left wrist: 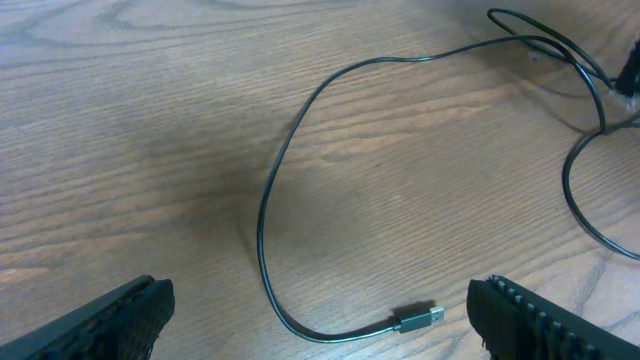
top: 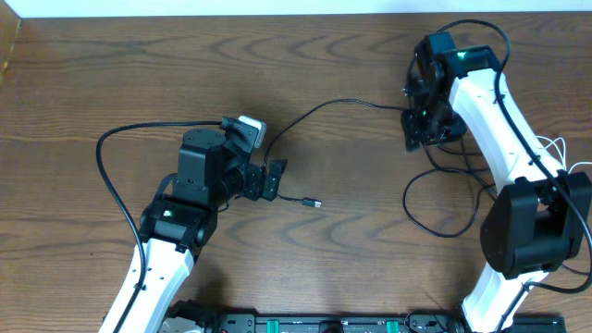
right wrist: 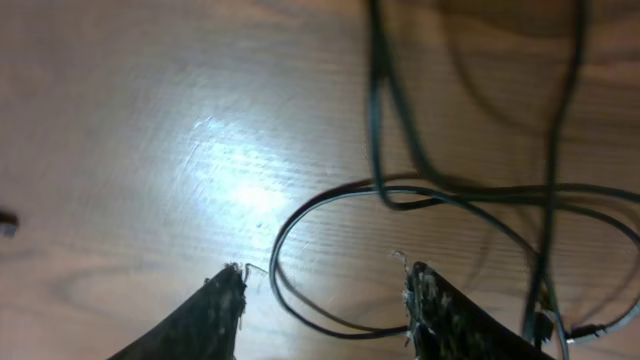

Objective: Untangle cables

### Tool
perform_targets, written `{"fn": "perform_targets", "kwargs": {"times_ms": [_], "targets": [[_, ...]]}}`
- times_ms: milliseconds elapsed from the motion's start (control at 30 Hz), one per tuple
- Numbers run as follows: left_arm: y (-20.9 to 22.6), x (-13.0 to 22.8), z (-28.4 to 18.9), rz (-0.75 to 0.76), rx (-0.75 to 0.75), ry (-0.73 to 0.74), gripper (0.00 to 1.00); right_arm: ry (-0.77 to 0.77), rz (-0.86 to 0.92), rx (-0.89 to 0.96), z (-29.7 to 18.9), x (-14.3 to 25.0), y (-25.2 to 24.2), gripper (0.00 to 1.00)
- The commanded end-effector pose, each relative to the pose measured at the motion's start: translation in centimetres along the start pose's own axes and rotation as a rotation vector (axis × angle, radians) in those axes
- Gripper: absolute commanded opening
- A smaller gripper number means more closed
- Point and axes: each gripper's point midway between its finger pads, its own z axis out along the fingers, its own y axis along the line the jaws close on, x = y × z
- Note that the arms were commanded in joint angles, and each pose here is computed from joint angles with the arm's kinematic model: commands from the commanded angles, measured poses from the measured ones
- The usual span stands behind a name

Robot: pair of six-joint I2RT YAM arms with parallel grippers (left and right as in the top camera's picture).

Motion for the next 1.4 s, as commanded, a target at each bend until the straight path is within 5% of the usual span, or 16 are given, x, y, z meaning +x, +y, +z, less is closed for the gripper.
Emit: {"fn": "perform_targets", "kwargs": {"times_ms": [0, 233, 800, 1367], "targets": [[-0.1, -0.1, 0.0, 0.011, 0.012, 0.001, 0.99, 0.06, -0.131, -0.122, 1.4, 1.1, 2.1, 0.52], [-0.1, -0.1, 0.0, 0.01, 0.012, 0.001, 0.99, 0.087, -0.142, -0.121, 3.4, 2.0, 1.9, 0.61], [-0.1, -0.1, 0.0, 0.011, 0.012, 0.001, 0.99, 0.033, -0.179, -0.077, 6.4, 1.2, 1.1, 0.6], [-0.1, -0.1, 0.0, 0.011, 0.012, 0.001, 0.99, -0.127, -0.265, -0.054, 6.3, -2.7, 1.1, 0.84]]}}
